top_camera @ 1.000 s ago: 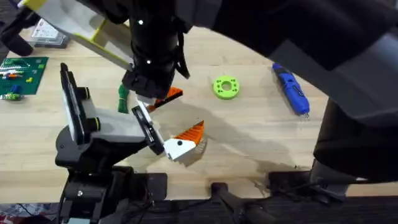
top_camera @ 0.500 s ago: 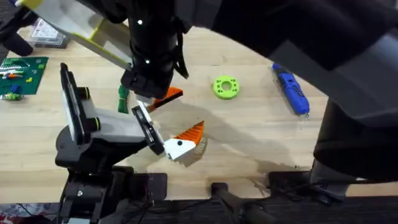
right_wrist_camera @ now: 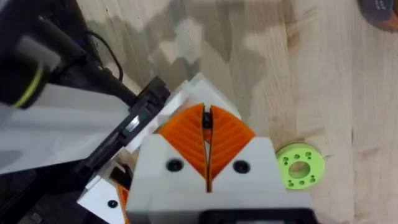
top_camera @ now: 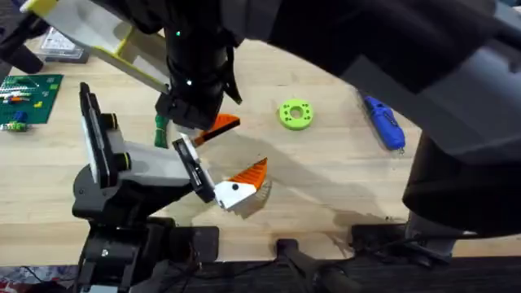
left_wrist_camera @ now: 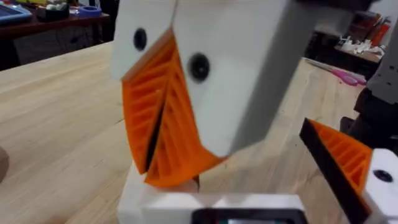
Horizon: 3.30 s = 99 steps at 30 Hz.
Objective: Pick up the gripper from the table and insert it into the empty holder that is missing its gripper. Then pick up a screw, insert it into the mounting hole, and use the screwdriver to tighten it. Finally, clean up the table by picking up the vegetable and placing it into the bucket.
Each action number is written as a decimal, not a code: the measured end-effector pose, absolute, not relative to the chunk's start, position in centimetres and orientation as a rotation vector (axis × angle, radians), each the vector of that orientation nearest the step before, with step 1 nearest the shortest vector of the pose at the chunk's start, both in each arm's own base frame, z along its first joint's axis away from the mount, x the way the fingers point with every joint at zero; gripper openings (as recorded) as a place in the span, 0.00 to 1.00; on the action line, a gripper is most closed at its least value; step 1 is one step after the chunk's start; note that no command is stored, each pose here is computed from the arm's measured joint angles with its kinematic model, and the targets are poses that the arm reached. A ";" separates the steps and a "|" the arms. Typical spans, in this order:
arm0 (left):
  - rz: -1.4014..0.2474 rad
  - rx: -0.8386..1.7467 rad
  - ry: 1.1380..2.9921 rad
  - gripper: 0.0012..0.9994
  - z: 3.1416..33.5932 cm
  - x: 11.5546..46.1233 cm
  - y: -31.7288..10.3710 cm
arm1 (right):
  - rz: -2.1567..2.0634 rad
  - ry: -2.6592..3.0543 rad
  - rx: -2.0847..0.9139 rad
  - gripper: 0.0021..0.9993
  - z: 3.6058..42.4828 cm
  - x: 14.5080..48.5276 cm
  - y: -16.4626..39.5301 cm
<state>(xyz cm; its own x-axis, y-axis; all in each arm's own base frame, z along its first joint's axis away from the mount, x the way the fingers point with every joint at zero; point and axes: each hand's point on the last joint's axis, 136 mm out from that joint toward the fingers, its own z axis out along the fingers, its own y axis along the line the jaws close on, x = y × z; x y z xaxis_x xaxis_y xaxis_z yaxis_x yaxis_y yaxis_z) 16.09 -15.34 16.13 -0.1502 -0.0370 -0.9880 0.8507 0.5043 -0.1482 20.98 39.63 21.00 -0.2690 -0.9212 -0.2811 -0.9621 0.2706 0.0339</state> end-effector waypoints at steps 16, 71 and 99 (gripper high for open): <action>-0.912 0.730 1.530 0.99 16.1 16.1 -15.3 | 0.292 2.334 -1.759 0.01 20.8 21.0 39.7; -0.908 0.734 1.527 0.99 16.1 16.1 -15.3 | 0.241 2.369 -1.702 1.00 21.9 22.6 37.7; -0.906 0.736 1.526 0.99 16.1 16.1 -15.3 | 0.265 2.489 -1.076 1.00 25.6 25.4 25.3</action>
